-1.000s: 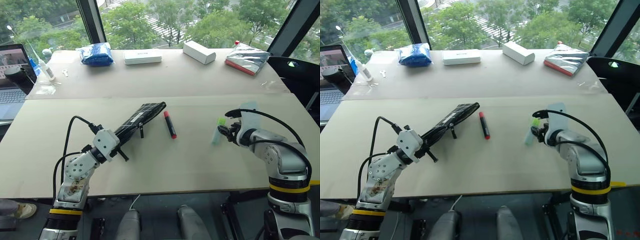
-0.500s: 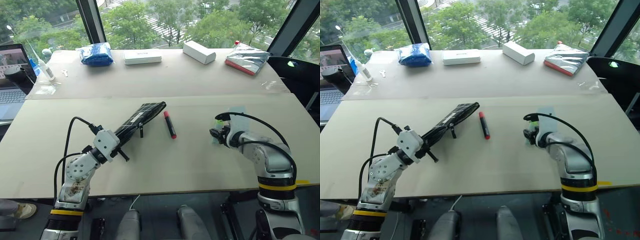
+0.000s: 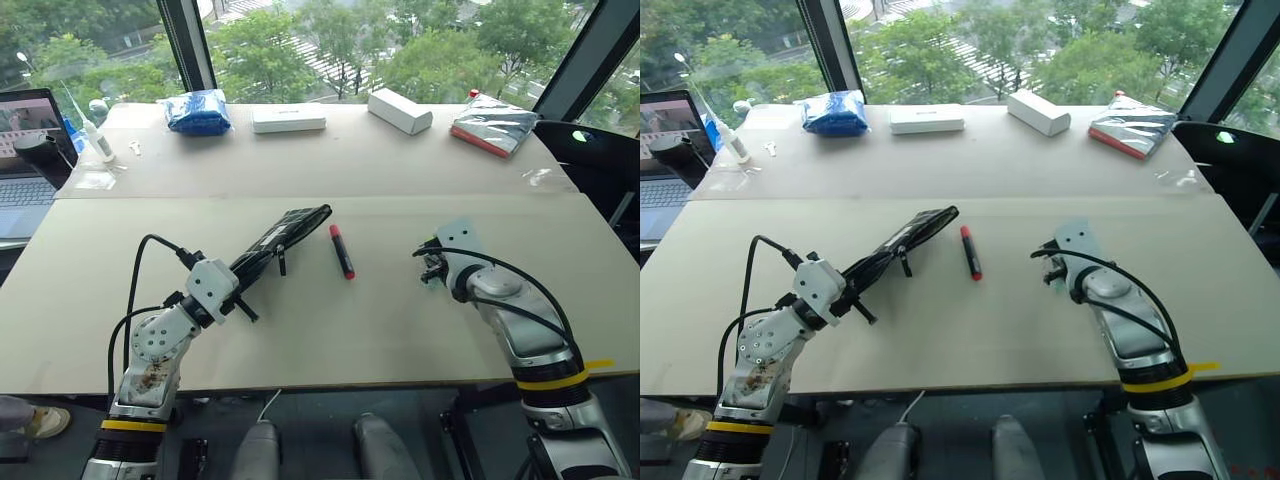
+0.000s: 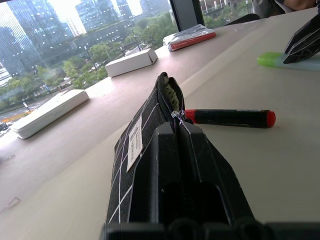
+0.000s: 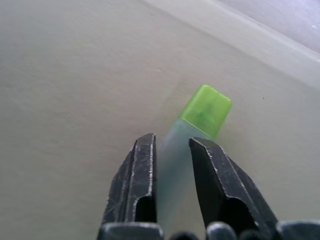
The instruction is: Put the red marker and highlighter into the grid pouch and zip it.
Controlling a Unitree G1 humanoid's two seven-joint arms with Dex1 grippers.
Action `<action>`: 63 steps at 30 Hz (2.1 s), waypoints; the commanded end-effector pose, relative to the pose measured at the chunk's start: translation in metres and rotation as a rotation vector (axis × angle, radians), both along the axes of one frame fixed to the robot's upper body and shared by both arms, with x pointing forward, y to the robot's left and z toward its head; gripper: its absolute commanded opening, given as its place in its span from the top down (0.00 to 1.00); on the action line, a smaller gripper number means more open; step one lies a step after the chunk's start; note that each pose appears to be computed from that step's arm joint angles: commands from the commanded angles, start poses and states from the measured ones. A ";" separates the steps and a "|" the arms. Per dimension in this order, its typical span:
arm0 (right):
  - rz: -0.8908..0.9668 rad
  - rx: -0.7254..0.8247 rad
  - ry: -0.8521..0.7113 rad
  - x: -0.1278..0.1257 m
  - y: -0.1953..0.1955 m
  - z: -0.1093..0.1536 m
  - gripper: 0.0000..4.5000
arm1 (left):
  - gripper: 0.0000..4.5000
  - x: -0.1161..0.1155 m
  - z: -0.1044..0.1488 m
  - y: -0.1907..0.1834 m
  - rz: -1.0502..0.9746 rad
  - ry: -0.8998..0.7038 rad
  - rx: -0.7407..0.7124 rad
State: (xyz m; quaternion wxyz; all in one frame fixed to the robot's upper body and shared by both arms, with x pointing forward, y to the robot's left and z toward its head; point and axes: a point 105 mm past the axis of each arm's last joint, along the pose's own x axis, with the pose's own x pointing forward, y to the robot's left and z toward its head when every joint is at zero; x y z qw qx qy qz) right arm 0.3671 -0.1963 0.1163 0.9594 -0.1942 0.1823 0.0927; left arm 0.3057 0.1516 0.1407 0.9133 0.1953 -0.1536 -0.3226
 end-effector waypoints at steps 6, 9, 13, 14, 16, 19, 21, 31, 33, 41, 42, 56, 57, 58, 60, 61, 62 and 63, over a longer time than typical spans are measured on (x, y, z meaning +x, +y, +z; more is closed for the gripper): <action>-0.045 0.006 0.029 0.005 -0.012 -0.006 1.00 | 1.00 -0.002 0.018 0.001 -0.006 -0.078 -0.004; -0.041 0.060 -0.002 0.008 -0.012 0.004 1.00 | 1.00 -0.002 0.017 0.000 -0.011 -0.075 -0.004; -0.049 0.206 -0.054 0.011 -0.013 0.029 0.70 | 1.00 -0.002 0.016 0.000 -0.017 -0.071 -0.004; -0.055 0.233 -0.064 0.012 -0.014 0.035 0.61 | 1.00 -0.002 0.016 -0.001 -0.019 -0.070 -0.004; -0.060 0.278 -0.067 0.012 -0.012 0.043 0.46 | 1.00 -0.002 0.016 -0.001 -0.020 -0.068 -0.004; -0.101 0.339 -0.017 0.010 -0.013 0.044 0.23 | 1.00 -0.001 0.015 -0.001 -0.021 -0.067 -0.006; -0.105 0.336 0.021 0.006 -0.011 0.041 0.09 | 1.00 -0.001 0.015 -0.001 -0.022 -0.066 -0.006; -0.147 0.169 0.102 -0.010 -0.009 0.003 0.09 | 1.00 -0.002 0.013 -0.002 -0.020 -0.059 -0.019; -0.144 0.129 0.112 -0.012 -0.009 -0.005 0.09 | 1.00 -0.002 0.013 -0.002 -0.019 -0.059 -0.021; -0.151 0.101 0.103 -0.014 -0.013 -0.018 0.40 | 1.00 -0.002 0.014 0.000 -0.010 -0.062 -0.021; -0.152 0.105 0.102 -0.013 -0.014 -0.018 0.48 | 1.00 -0.002 0.014 0.000 -0.009 -0.062 -0.021; 0.129 0.098 -0.162 0.002 0.020 0.038 0.77 | 1.00 -0.001 0.015 0.000 -0.014 -0.060 -0.019; 0.213 0.053 -0.233 0.002 0.028 0.052 0.77 | 1.00 -0.002 0.015 0.000 -0.019 -0.059 -0.019; 0.294 -0.007 -0.299 0.001 0.035 0.065 0.77 | 1.00 -0.002 0.015 0.000 -0.025 -0.059 -0.020; 0.478 -0.137 -0.411 -0.006 0.053 0.084 0.77 | 1.00 -0.003 0.016 -0.002 -0.036 -0.057 -0.020; 0.535 -0.172 -0.438 -0.008 0.058 0.087 0.77 | 1.00 -0.004 0.016 -0.002 -0.039 -0.056 -0.020; 0.612 -0.233 -0.458 -0.011 0.064 0.089 0.77 | 1.00 -0.004 0.016 -0.002 -0.044 -0.055 -0.017; 0.660 -0.273 -0.467 -0.013 0.067 0.090 0.77 | 1.00 -0.005 0.016 -0.002 -0.047 -0.054 -0.016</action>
